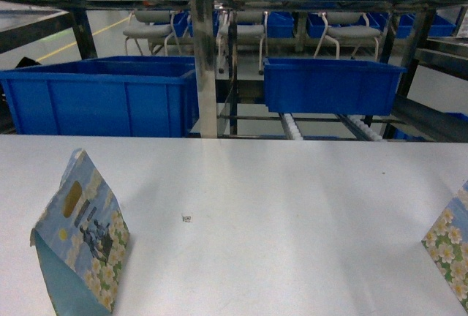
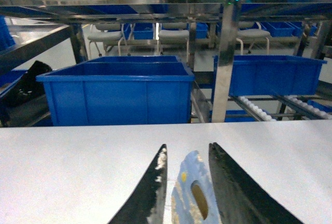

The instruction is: Move flower gift bag to table near conveyor

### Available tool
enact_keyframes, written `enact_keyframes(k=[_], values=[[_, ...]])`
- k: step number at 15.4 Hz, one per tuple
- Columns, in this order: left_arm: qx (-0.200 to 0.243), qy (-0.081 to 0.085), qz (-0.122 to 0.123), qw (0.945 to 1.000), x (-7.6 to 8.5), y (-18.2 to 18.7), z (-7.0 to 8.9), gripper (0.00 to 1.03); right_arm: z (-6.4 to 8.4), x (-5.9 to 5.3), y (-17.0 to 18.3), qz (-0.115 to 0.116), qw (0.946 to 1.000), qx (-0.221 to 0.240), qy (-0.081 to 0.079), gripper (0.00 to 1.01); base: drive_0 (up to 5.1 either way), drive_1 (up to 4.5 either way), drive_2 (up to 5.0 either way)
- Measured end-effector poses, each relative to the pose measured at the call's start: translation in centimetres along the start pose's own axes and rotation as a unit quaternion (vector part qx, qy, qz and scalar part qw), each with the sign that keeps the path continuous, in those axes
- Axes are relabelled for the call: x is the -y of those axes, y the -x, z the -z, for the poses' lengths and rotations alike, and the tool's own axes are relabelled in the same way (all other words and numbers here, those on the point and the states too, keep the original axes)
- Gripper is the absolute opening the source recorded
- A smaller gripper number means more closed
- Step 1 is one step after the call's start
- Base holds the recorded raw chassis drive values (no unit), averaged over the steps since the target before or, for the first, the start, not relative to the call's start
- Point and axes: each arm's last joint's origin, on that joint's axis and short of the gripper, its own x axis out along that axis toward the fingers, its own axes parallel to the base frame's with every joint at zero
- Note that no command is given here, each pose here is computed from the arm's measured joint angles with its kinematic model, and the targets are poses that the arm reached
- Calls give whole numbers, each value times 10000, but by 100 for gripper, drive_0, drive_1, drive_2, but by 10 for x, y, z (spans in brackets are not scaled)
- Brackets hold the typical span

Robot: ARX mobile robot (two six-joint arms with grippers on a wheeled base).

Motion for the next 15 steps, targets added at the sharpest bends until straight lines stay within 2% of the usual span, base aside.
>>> enact_keyframes(k=[1,2,4,5,8,15], values=[[20,10,-141,9999,-5,5,1,13,3,1,0,105,9999,-17,-12,8,0,0,0],[9,28,-71,10000,-4,11,3,2,11,1,1,82,10000,4,-17,2,0,0,0],[133,20,-48,9999,-3,18,10,2,10,1,0,92,10000,33,-19,2,0,0,0],[-33,23,-50,10000,-3,21,14,2,10,1,0,94,10000,21,-19,2,0,0,0],[139,22,-48,9999,-3,31,8,2,10,1,0,92,10000,21,-19,2,0,0,0],[145,20,-48,9999,-3,47,7,2,10,1,0,92,10000,21,-19,2,0,0,0]])
